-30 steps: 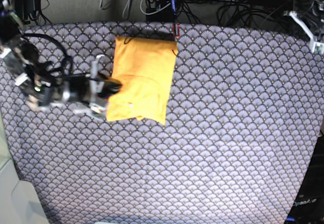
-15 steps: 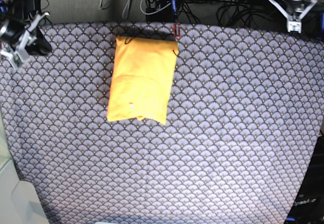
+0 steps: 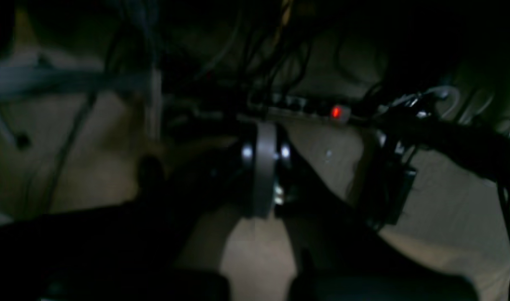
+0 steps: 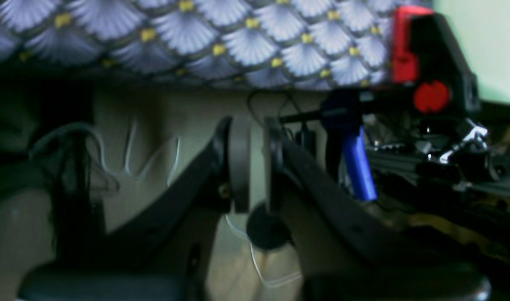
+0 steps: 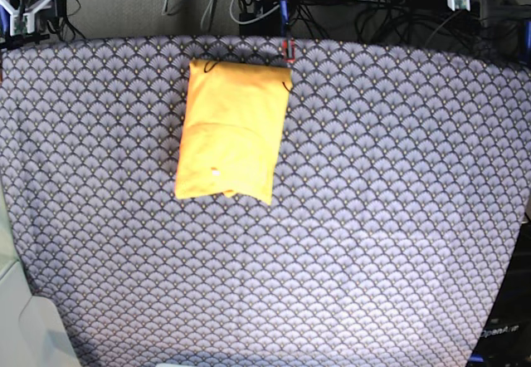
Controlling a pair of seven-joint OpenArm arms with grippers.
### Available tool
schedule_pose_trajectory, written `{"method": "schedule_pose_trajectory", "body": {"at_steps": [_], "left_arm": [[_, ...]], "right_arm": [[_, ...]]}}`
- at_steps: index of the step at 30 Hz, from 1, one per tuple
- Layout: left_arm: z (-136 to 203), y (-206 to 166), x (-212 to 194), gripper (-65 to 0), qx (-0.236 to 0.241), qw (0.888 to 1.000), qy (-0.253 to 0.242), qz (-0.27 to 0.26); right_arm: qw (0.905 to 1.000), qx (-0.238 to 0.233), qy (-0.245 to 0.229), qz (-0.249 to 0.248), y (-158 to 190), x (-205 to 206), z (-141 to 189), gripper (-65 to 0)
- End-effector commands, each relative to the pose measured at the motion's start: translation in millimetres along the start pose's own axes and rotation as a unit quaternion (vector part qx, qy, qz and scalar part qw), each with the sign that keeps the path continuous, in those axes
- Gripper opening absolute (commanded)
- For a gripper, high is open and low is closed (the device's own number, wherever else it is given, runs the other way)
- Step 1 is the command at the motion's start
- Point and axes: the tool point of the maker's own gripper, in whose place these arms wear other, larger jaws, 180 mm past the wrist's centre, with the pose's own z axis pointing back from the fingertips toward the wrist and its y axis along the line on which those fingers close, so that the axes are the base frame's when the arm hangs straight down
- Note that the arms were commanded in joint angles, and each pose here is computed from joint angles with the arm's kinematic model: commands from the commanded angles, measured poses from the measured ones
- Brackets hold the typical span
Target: Fold the T-shirt properly
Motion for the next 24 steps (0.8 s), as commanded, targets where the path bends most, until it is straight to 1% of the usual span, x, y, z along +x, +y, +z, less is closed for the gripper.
{"method": "schedule_pose_trajectory", "body": {"at_steps": [1, 4, 9, 11, 15, 18, 22, 24], "left_arm": [[0.4, 5.6, 4.3, -65.0, 0.007, 1.0, -0.023, 0.008], [-10.7, -3.2, -9.1, -65.0, -0.006, 0.998, -0.038, 0.045], [-23.7, -7.1, -29.4, -65.0, -0.027, 0.996, -0.046, 0.074], [-28.2, -9.4, -32.0, -65.0, -0.035, 0.994, -0.052, 0.087], [-36.4, -11.5, -36.6, -65.0, -0.047, 0.991, -0.059, 0.109], [-43.7, -13.5, -36.3, -65.0, -0.055, 0.989, -0.06, 0.123], [-54.2, -16.3, -35.7, -65.0, -0.067, 0.987, -0.053, 0.139], [-59.0, -20.3, -35.6, -65.0, -0.074, 0.985, -0.049, 0.147]], "right_arm": [[1.0, -0.004, 0.006, -0.005, 0.0, -10.9, 5.1, -60.3], [0.9995, 0.006, 0.019, -0.026, 15.0, -37.4, 4.3, -60.3], [0.9967, 0.0, 0.018, -0.079, 27.6, -69.1, 12.0, -60.3], [0.9943, 0.013, 0.025, -0.103, 40.6, -85.3, 11.0, -60.3], [0.9862, 0.031, 0.052, -0.154, 64.8, -122.2, 9.4, -60.3], [0.9809, 0.047, 0.074, -0.173, 82.3, -140.0, -1.6, -60.3], [0.9698, 0.085, 0.123, -0.193, 118.1, -168.3, -12.9, -60.3], [0.9619, 0.1, 0.144, -0.21, 132.0, -182.7, -14.1, -60.3]]}}
